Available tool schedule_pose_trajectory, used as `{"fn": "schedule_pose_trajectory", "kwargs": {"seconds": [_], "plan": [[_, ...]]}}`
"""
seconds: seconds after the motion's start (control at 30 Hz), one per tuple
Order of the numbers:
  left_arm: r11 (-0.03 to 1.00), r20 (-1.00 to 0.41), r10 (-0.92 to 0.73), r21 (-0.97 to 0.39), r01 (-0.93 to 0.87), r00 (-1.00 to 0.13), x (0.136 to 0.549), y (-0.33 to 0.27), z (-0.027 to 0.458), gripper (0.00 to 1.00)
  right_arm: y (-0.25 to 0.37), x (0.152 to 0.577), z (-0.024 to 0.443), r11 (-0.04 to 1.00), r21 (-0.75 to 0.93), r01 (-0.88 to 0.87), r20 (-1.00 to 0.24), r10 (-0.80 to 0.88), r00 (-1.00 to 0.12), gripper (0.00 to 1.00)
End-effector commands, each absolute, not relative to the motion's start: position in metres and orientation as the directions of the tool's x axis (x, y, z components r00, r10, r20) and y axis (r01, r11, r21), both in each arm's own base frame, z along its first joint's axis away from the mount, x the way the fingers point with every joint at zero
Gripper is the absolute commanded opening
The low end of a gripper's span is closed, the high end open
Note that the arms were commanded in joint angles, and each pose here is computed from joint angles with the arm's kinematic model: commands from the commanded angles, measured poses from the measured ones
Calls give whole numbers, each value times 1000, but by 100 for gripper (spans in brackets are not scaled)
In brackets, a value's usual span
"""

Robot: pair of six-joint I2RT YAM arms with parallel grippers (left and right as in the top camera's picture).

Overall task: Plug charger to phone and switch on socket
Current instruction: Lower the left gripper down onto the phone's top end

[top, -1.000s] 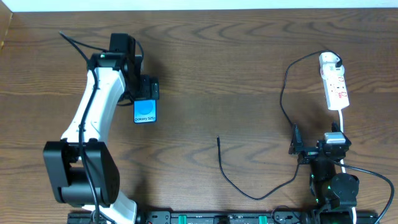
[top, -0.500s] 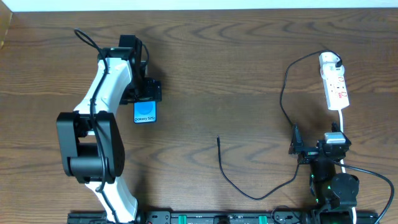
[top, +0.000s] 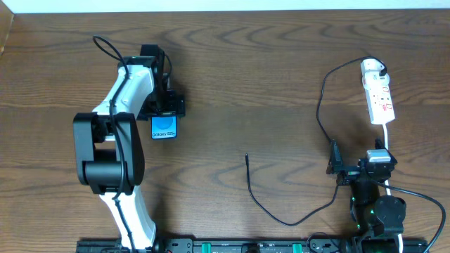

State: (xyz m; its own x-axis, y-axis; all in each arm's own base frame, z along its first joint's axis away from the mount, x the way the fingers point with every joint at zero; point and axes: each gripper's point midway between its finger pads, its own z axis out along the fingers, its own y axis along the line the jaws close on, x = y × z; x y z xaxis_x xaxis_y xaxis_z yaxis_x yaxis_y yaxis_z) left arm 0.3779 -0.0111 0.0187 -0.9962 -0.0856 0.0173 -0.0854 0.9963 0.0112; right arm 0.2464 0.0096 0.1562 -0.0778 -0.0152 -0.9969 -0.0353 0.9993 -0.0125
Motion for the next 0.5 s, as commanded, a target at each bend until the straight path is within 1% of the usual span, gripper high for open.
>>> {"fn": "schedule_pose_trajectory", "kwargs": {"seconds": [0.0, 0.47], "plan": [[995, 2, -95, 21, -95, -995, 385, -8, 17, 98, 10, 246, 156, 999, -7, -34, -997, -9, -75, 99], [995, -4, -95, 22, -95, -995, 387, -7, 4, 98, 10, 246, 156, 999, -6, -34, -997, -9, -75, 99]]}}
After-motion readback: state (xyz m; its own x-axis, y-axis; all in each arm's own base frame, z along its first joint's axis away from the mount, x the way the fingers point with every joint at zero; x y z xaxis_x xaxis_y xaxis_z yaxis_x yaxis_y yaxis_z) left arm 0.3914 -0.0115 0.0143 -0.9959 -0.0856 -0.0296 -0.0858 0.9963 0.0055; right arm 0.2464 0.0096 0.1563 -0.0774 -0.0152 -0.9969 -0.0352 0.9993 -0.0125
